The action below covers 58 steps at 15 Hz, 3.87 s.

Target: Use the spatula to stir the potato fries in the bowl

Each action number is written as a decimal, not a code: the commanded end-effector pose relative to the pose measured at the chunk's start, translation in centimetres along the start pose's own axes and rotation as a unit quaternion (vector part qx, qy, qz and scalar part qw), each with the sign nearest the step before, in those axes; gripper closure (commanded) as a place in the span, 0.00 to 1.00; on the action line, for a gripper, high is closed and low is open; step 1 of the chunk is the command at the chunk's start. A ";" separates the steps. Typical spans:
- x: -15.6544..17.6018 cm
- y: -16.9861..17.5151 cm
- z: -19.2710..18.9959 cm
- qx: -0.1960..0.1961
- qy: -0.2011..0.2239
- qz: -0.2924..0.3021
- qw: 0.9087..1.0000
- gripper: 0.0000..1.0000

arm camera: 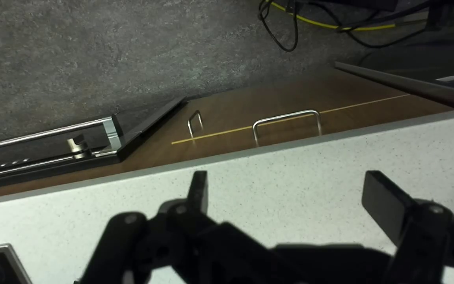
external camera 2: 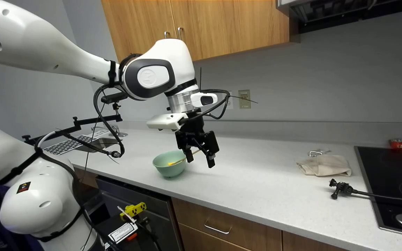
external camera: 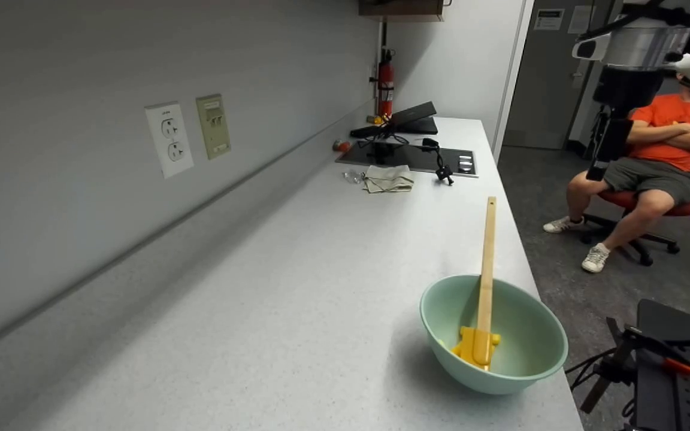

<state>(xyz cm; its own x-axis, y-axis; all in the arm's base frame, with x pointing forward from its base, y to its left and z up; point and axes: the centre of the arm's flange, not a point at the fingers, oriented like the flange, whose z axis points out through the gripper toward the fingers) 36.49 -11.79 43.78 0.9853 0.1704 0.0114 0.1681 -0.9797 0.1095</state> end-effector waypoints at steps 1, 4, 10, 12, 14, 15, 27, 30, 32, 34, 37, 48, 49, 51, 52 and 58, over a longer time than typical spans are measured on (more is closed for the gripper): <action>0.0 0.0 0.0 0.000 0.000 0.000 1.000 0.00; 0.0 0.0 0.0 0.000 0.000 0.000 1.000 0.00; 0.0 0.0 0.0 0.000 0.000 0.000 1.000 0.00; 0.3 -0.2 0.1 -0.001 0.001 -0.001 1.000 0.00; 1.1 -0.9 0.3 -0.002 0.003 -0.009 1.000 0.00; 1.4 -1.4 0.5 -0.005 0.005 -0.015 1.000 0.00; 6.0 -10.2 -1.2 -0.030 0.041 -0.216 0.975 0.00; 6.5 -11.8 -2.0 -0.025 0.037 -0.295 0.955 0.00; 6.7 -12.7 -2.0 -0.018 0.042 -0.345 0.937 0.00; 6.5 -12.9 -1.3 -0.030 0.043 -0.318 0.947 0.00; 6.5 -13.1 -1.3 -0.029 0.043 -0.333 0.942 0.00; 9.8 -14.9 0.0 -0.072 0.011 -0.528 0.846 0.00; 10.1 -15.5 0.1 -0.076 0.012 -0.548 0.833 0.00; 10.6 -16.8 0.3 -0.093 0.021 -0.584 0.806 0.00; 10.8 -17.5 0.3 -0.104 0.029 -0.600 0.793 0.00; 10.9 -21.0 1.4 -0.129 0.057 -0.688 0.711 0.00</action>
<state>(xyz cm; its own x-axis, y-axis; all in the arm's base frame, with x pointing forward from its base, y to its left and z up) 43.90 9.59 41.35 -0.0024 0.9825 -0.1865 0.9592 0.0550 0.2772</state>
